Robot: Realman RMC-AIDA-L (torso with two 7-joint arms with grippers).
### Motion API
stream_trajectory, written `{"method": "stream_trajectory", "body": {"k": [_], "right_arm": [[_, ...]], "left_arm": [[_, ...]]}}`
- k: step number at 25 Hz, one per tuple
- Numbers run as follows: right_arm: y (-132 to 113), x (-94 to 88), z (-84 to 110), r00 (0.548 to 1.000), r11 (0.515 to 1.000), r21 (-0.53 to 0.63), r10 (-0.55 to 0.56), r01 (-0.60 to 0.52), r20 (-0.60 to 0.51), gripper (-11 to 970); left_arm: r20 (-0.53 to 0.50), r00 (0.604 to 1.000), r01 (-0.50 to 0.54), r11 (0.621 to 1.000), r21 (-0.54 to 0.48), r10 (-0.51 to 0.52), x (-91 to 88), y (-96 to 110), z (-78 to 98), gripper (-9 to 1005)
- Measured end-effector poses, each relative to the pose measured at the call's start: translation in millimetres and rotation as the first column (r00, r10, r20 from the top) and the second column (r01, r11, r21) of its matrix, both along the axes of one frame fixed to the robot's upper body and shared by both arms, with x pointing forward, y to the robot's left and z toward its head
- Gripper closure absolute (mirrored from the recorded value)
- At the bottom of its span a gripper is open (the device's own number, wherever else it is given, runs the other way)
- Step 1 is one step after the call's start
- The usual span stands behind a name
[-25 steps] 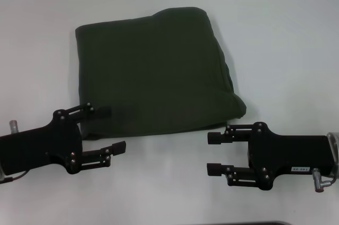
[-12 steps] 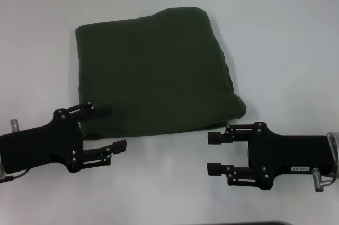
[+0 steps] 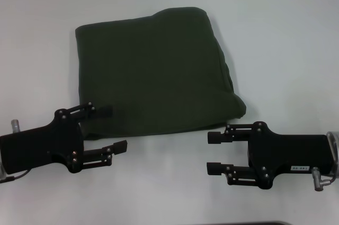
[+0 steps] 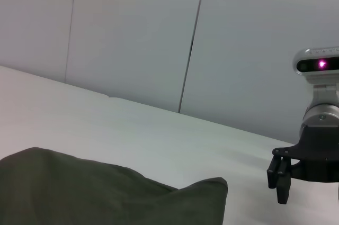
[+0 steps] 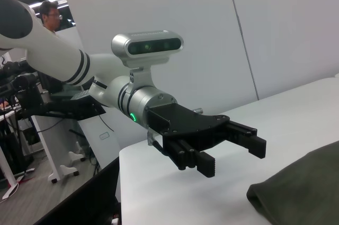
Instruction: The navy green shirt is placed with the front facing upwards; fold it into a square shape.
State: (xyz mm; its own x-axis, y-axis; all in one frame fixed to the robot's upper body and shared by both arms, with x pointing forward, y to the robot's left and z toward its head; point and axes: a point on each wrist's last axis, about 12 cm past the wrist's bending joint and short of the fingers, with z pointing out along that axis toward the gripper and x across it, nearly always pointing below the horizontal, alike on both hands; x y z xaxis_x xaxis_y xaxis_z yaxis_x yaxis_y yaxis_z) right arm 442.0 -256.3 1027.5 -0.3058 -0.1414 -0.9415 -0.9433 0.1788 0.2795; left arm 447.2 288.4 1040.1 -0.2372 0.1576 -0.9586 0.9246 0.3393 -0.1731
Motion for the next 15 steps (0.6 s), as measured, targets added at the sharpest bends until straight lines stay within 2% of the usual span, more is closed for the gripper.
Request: {"method": "stream_trajectory", "body": {"k": [15], "right_arm": [[1.2, -1.0, -0.7, 1.000, 1.000, -0.004, 0.012, -0.012, -0.005, 336]], "left_arm": [[-0.002, 1.000, 0.002, 1.000, -0.001, -0.002, -0.8, 0.2, -0.1, 171]]}}
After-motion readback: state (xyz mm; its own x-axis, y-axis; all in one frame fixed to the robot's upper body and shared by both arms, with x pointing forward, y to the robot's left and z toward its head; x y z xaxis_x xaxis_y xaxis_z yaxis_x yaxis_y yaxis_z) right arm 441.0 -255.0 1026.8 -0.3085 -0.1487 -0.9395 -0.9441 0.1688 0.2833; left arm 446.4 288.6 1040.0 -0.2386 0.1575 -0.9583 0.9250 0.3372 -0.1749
